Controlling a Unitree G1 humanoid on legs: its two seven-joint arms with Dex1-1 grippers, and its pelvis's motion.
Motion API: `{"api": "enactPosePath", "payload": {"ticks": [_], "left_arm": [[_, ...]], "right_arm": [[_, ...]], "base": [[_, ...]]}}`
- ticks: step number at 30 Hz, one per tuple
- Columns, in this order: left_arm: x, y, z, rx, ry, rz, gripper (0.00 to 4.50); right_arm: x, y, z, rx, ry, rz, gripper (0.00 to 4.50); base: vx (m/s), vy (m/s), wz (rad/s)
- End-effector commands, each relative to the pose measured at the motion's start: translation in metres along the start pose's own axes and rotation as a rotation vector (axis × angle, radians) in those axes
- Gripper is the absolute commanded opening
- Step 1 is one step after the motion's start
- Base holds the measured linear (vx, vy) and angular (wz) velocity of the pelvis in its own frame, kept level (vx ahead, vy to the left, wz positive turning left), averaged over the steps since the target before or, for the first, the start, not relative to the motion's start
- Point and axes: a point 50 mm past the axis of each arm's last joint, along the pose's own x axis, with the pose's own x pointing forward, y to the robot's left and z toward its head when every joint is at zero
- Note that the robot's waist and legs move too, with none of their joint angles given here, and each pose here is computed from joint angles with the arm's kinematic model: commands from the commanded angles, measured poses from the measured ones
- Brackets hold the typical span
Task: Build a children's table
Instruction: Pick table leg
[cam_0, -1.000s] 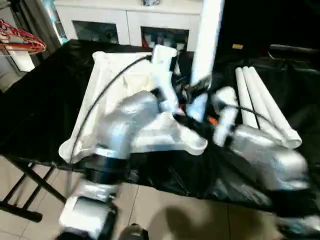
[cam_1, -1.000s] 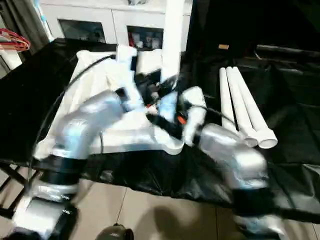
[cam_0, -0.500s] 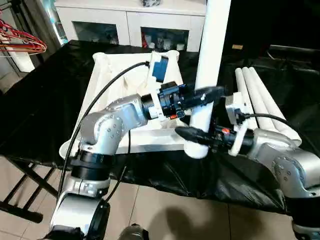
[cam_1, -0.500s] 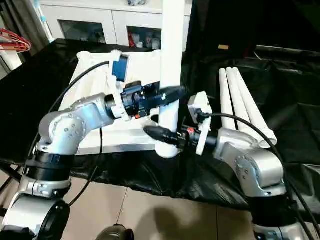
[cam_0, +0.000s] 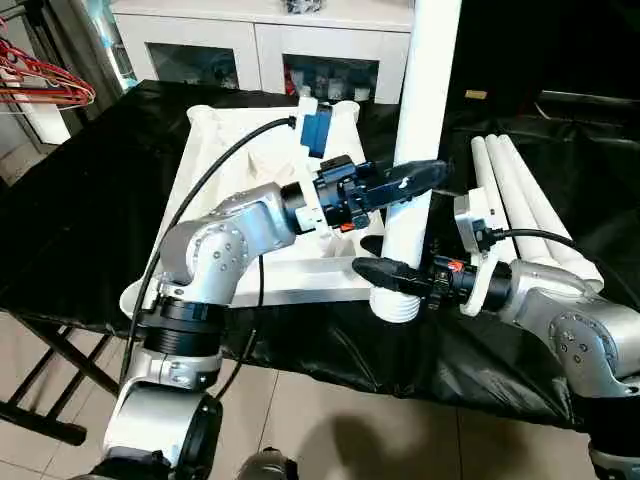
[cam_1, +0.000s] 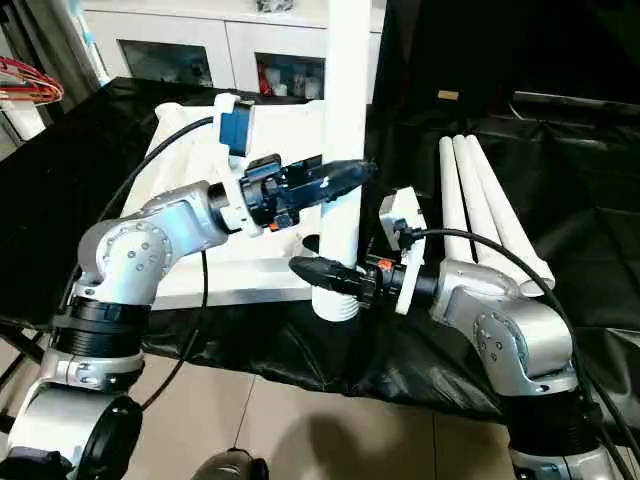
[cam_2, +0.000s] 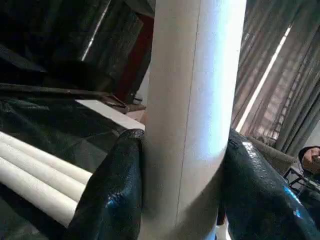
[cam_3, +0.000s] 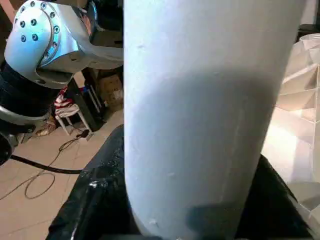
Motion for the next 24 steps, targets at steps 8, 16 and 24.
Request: {"api": "enactPosePath", "payload": {"ticks": [8, 16, 24], "left_arm": [[0.001, 0.010, 0.003, 0.091, 0.009, 0.186, 1.86], [-0.001, 0.005, 0.000, 0.112, 0.015, 0.193, 1.85], [0.001, 0.005, -0.001, 0.128, 0.024, 0.205, 1.85]], "right_arm": [[0.003, -0.007, 0.012, -0.071, 0.010, -0.099, 3.11], [-0.001, -0.007, 0.012, -0.051, 0.013, -0.124, 3.23], [-0.005, -0.008, 0.010, -0.010, 0.044, -0.120, 3.23]], "base": [[0.000, 0.000, 0.00], [0.000, 0.000, 0.00], [0.000, 0.000, 0.00]]}}
